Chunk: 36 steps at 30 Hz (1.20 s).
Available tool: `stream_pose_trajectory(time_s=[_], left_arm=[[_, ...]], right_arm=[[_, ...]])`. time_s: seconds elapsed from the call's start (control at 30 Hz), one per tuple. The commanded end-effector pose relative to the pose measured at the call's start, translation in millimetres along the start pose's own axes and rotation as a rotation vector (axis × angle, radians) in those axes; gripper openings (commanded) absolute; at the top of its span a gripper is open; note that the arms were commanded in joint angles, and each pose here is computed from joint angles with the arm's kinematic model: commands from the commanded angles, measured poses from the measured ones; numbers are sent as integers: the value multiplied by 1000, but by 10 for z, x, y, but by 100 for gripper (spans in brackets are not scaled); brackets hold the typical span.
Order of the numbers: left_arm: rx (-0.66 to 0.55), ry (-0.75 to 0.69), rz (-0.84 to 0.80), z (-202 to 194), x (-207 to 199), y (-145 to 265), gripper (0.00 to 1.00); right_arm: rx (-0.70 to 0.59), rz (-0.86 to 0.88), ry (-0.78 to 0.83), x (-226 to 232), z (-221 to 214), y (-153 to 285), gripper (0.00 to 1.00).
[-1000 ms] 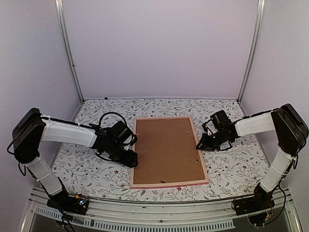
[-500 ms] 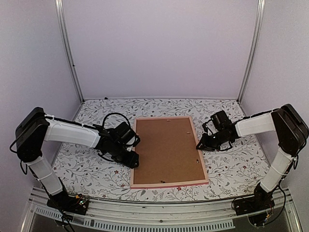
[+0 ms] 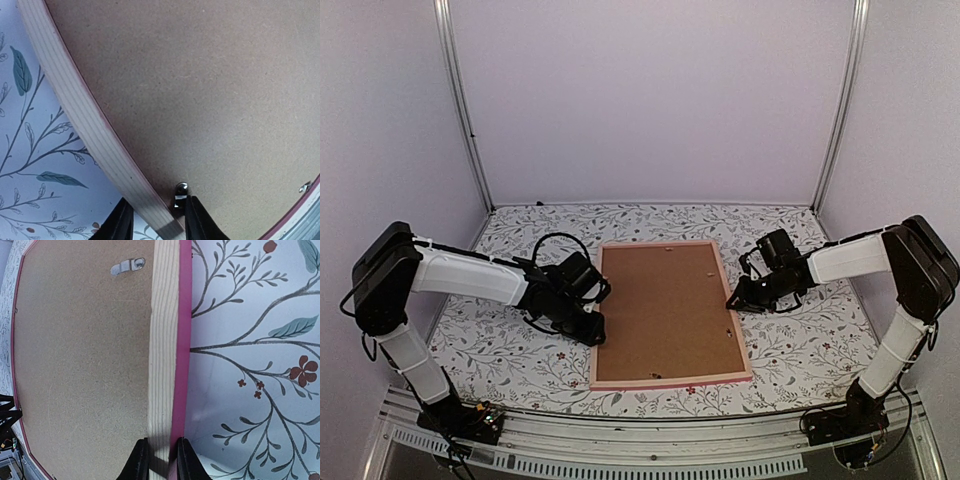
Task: Put the photo into the frame
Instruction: Press the fastener onto the backboard.
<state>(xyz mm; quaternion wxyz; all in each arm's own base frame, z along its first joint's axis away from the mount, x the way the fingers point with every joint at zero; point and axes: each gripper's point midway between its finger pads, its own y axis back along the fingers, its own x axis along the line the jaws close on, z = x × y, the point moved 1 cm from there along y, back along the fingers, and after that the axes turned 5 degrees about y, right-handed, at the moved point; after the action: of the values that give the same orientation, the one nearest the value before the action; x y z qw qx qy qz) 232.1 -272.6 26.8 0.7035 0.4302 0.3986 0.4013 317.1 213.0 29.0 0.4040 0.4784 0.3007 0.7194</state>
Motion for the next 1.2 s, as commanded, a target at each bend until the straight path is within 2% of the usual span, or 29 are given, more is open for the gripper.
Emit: stream_pose_trajectory(time_s=[0.0, 0.3, 0.87, 0.93, 1.07, 1.17], left_arm=[[5, -15, 3, -33, -9, -48, 33], [-19, -34, -40, 0, -70, -13, 24], [-42, 21, -156, 59, -70, 67, 18], [-41, 20, -158, 67, -78, 71, 23], [-50, 22, -171, 99, -107, 100, 44], [-50, 20, -175, 105, -124, 103, 53]], right_arm=[[63, -13, -13, -72, -227, -74, 14], [65, -16, -14, -81, -241, -76, 13], [72, -13, -6, -78, -235, -107, 11], [71, -10, -6, -78, -232, -112, 11], [76, -7, -5, -77, -235, -131, 11], [76, -7, -3, -80, -236, -140, 11]])
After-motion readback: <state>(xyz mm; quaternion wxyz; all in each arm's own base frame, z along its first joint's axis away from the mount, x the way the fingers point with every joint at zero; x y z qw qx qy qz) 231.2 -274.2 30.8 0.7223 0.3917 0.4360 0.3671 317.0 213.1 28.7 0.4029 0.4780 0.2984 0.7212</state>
